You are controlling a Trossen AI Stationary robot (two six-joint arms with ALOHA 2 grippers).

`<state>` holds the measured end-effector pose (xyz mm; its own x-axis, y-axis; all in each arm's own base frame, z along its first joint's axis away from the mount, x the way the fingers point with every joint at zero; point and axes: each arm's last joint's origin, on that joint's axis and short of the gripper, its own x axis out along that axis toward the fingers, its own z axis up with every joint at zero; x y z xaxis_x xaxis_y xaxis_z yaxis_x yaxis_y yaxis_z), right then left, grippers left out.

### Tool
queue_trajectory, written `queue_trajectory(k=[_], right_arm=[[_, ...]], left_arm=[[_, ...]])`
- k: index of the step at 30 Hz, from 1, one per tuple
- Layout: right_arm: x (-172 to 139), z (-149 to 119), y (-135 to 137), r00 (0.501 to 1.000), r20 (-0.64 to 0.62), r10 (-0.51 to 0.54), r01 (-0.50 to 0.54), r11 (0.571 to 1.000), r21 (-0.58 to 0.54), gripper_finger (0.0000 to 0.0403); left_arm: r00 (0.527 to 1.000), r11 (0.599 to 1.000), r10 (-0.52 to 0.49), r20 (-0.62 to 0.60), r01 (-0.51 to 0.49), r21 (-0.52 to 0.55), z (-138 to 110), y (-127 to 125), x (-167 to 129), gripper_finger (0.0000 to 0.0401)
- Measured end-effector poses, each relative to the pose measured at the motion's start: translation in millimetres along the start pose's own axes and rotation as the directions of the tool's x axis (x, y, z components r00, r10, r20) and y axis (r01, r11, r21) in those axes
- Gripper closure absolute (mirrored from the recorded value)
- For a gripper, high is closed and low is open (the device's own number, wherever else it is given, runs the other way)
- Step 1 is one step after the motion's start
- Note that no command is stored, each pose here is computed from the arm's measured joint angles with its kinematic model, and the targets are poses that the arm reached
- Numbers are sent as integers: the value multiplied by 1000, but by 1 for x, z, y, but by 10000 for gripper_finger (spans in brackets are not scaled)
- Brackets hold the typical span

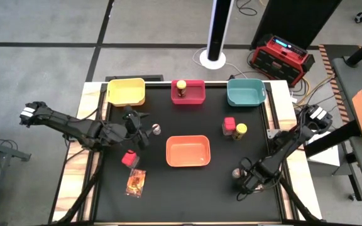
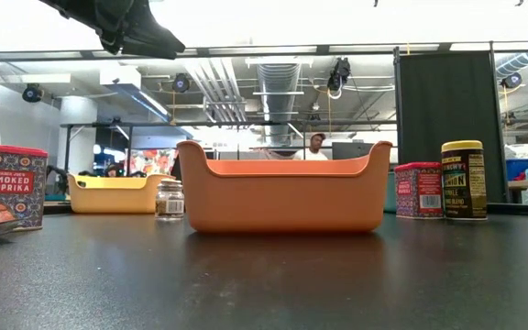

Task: Sort spices by type
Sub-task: Put the right brown seasoning bag into the green bin

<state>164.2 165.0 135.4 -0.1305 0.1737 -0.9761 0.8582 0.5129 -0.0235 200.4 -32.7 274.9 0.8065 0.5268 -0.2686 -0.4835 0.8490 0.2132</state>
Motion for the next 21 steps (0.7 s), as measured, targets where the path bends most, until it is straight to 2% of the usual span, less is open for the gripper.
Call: queue_trajectory(k=[9,21], right_arm=[[-3,-1,-1,1000,-6,22,-22,1000,-16,130],[-6,-2,-1,999,-24,36,-37,999,-25,230]], left_arm=[[1000,1000,0,0,0,0,0,0,0,134],[1000,1000,0,0,0,0,0,0,0,134]])
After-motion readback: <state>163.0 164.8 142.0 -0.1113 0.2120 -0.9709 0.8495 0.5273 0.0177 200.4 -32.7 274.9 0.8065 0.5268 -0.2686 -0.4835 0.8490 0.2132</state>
